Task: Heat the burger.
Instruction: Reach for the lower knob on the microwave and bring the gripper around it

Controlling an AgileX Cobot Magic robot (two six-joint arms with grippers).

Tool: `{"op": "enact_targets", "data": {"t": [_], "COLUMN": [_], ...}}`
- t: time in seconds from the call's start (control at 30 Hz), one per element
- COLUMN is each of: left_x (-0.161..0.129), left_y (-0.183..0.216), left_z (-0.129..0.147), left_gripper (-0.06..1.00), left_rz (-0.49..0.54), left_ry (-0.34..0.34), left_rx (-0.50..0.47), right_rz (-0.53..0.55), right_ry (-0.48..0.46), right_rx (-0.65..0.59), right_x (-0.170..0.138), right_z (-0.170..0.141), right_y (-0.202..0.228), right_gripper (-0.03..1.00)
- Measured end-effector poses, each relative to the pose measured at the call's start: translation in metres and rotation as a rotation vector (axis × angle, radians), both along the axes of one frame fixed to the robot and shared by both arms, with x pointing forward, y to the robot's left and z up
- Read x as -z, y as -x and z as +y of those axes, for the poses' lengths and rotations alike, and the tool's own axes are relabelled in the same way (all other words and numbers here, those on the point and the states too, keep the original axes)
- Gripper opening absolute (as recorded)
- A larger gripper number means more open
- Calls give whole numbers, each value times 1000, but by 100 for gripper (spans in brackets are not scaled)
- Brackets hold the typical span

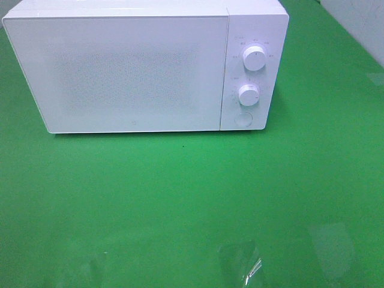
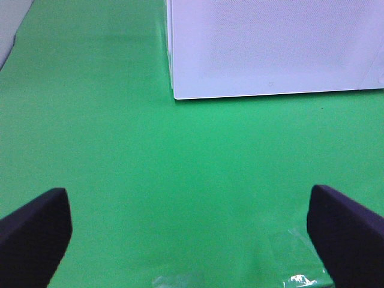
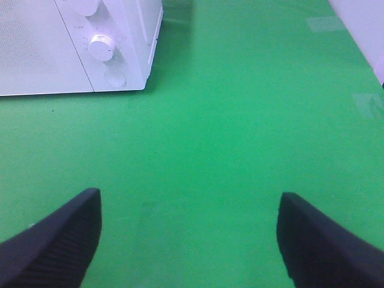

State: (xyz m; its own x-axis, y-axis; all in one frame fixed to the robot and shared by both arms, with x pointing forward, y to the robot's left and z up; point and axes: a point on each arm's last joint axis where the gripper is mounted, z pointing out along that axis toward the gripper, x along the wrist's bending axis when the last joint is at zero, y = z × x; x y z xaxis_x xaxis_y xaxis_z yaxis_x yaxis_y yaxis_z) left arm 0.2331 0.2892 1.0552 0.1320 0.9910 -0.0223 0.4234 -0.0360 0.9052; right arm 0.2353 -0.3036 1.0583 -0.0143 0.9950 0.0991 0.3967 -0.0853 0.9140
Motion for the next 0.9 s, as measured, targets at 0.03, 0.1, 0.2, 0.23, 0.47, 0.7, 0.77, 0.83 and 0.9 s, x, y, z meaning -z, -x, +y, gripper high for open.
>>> {"op": "enact_targets", "data": {"t": [0.03,0.1,0.2,0.23,0.47,0.7,0.77,0.83,0.9], "left_x": [0,0,0,0,0,0,0,0,0], "left_y": [0,0,0,0,0,0,0,0,0], "left_z": [0,0,0,0,0,0,0,0,0], "left_gripper": [99,99,99,99,99,99,99,99,99], "left_rz": [0,0,-1,-1,-1,-2,-2,-2,-2], "left_ry": [0,0,0,0,0,0,0,0,0], "left_rx": [0,0,0,0,0,0,0,0,0], "right_rz": [0,0,-1,-7,-30,20,30,27,14], "right_ry": [0,0,0,-1,-2,8,10,10,10], "right_rx": [0,0,0,0,-2,-5,-8,-9,-12], "right_x": [0,0,0,-1,-8,-13,-16,-17,-19], "right_z": [0,0,0,0,1,3,5,6,7], "right_y": [0,0,0,0,-4,-28,-42,-46,-53], "right_gripper": [76,76,76,76,76,76,76,76,76]}}
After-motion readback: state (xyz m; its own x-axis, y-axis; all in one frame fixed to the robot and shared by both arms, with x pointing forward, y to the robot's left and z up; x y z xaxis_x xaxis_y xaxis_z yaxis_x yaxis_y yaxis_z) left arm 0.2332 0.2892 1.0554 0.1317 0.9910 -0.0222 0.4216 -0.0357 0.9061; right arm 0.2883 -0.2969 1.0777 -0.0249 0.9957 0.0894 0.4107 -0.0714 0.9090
